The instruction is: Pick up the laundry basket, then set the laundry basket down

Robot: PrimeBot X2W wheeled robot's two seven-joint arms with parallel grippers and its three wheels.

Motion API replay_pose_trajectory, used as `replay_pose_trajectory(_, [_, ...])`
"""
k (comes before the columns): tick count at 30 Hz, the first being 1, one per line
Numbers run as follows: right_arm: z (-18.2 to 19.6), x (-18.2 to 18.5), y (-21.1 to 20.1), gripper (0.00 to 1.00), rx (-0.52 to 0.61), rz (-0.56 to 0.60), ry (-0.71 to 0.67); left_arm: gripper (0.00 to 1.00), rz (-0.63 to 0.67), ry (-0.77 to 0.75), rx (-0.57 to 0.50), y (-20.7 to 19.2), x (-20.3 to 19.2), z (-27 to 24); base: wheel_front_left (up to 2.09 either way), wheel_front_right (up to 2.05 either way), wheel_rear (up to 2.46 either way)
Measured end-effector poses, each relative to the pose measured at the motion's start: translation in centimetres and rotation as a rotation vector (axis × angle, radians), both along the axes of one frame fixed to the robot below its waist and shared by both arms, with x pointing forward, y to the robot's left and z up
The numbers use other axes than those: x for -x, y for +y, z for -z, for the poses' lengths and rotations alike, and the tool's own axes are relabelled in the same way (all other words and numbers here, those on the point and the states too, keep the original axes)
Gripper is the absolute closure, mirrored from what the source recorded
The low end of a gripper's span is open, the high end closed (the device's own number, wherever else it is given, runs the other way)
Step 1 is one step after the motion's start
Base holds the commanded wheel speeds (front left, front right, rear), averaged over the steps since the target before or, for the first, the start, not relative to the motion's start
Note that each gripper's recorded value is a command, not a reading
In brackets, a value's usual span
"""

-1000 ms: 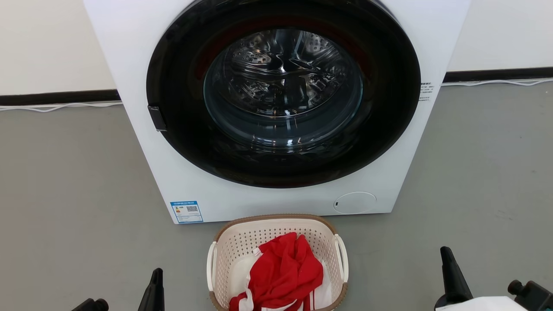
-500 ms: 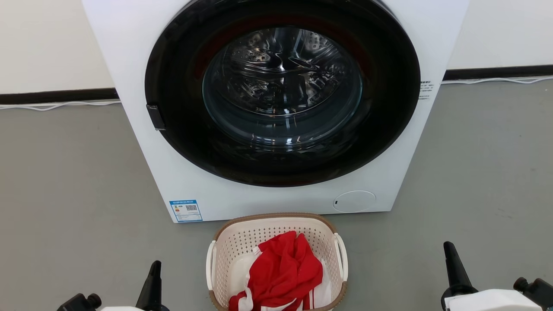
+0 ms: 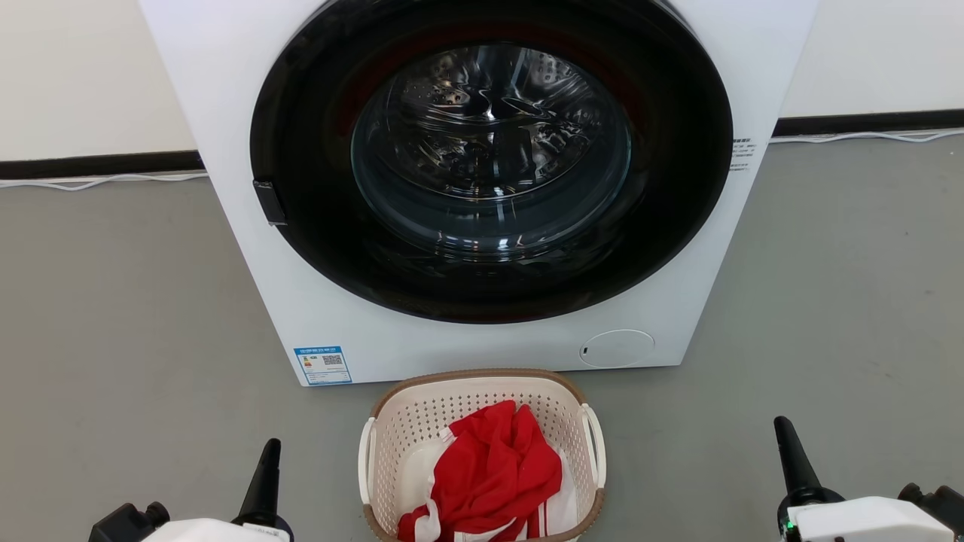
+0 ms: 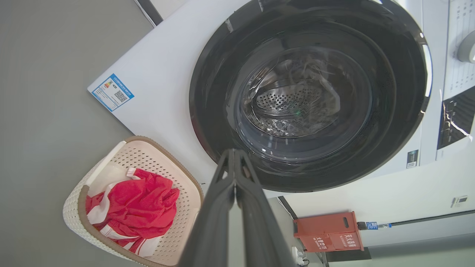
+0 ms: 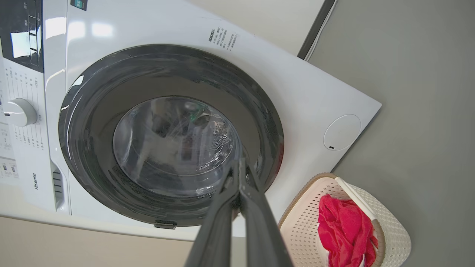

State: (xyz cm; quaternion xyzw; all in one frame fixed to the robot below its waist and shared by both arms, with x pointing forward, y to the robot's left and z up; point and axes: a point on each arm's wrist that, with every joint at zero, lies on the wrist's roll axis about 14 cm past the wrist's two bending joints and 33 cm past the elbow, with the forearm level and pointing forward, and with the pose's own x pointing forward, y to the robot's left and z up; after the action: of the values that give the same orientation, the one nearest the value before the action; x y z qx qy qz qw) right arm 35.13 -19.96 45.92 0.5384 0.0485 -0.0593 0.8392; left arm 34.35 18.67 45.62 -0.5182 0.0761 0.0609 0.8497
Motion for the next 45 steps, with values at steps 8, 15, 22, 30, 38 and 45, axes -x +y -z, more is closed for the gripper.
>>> replay_pose_trajectory(8, [-0.8,-0.9,-0.2,1.0,-0.088,0.011,-0.024,1.0,-0.003,-0.013,0.092,0.0,-0.6,-0.3,0.0,0.0,0.0])
replay_pose_trajectory(15, [-0.7,-1.0,-0.4,1.0,-0.15,0.022,-0.024,1.0,-0.006,-0.019,0.163,0.0,-1.0,-0.4,0.0,0.0,0.0])
replay_pose_trajectory(22, [-0.7,-1.1,-0.4,1.0,-0.227,0.026,-0.026,1.0,-0.011,-0.032,0.245,0.0,-1.4,-0.7,0.0,0.0,0.0])
replay_pose_trajectory(30, [-1.4,-1.8,-0.4,1.0,-0.307,0.025,-0.049,1.0,-0.014,-0.061,0.34,0.1,-2.1,-1.3,0.0,0.0,0.0])
replay_pose_trajectory(38, [-1.8,-2.0,-0.7,1.0,-0.39,0.033,-0.065,1.0,-0.019,-0.086,0.431,0.1,-2.7,-1.9,0.0,0.0,0.0])
replay_pose_trajectory(45, [-1.8,-2.1,-0.8,1.0,-0.432,0.042,-0.071,1.0,-0.02,-0.102,0.478,0.2,-3.1,-2.2,0.0,0.0,0.0])
